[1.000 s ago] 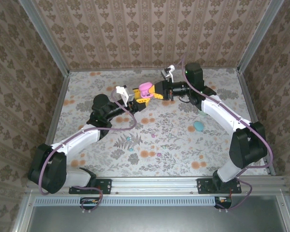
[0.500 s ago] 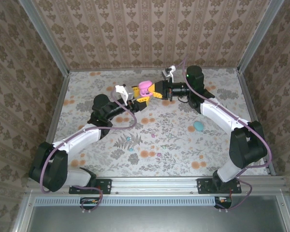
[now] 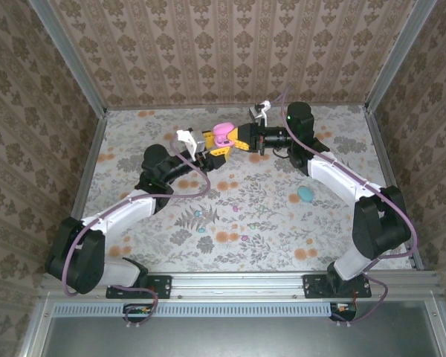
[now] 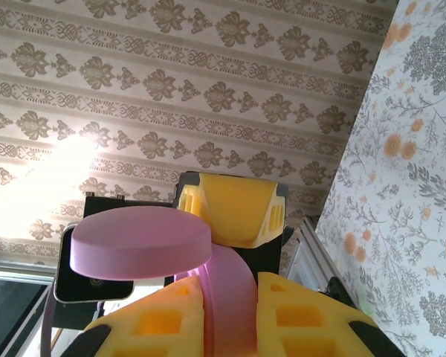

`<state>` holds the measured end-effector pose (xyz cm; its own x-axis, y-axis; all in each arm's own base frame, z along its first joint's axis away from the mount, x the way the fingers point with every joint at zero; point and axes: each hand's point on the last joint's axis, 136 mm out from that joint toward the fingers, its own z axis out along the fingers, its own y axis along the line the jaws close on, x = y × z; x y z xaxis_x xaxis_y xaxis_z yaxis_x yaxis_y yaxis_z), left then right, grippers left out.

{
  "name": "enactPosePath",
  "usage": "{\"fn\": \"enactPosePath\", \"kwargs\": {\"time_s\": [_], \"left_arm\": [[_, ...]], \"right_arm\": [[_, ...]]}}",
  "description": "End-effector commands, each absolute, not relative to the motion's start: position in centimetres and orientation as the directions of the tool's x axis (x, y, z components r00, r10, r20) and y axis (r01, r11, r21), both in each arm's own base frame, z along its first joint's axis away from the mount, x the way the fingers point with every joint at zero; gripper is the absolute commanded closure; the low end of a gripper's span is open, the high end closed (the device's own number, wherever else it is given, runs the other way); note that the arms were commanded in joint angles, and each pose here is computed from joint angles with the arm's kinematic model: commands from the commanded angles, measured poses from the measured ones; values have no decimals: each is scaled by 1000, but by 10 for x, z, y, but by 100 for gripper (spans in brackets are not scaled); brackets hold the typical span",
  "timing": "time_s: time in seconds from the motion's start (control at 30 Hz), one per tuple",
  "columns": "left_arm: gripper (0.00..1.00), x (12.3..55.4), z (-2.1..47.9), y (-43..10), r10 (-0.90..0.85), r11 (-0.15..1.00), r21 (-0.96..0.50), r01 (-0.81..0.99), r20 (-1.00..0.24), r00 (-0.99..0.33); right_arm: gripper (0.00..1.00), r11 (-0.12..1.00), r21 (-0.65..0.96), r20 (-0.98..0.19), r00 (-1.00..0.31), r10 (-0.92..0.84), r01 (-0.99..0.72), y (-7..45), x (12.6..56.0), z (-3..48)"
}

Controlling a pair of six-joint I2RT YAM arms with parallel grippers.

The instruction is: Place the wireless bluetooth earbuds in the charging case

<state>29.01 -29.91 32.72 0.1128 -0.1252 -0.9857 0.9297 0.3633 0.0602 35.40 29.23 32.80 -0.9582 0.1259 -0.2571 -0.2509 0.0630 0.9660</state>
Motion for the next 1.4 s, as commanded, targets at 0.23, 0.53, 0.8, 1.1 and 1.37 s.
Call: {"fn": "enactPosePath", "kwargs": {"time_s": [0.23, 0.53, 0.8, 1.1, 1.37], "left_arm": [[54, 289, 340, -301, -152, 354, 65, 933, -980, 126], [63, 290, 334, -302, -145, 345, 54, 937, -983, 111], [65, 287, 331, -302, -151, 339, 47, 940, -983, 104], [65, 287, 329, -302, -154, 336, 50, 940, -982, 107], [65, 285, 327, -300, -170, 334, 38, 942, -980, 100]], "right_arm": [[86, 107, 953, -297, -944, 145, -283, 292, 357, 323], [80, 129, 943, -323, -935, 147, -305, 290, 355, 327], [76, 157, 930, -356, -921, 157, -333, 287, 355, 333], [60, 171, 915, -392, -903, 173, -365, 283, 354, 341], [56, 191, 901, -422, -889, 181, -389, 279, 352, 347]]}}
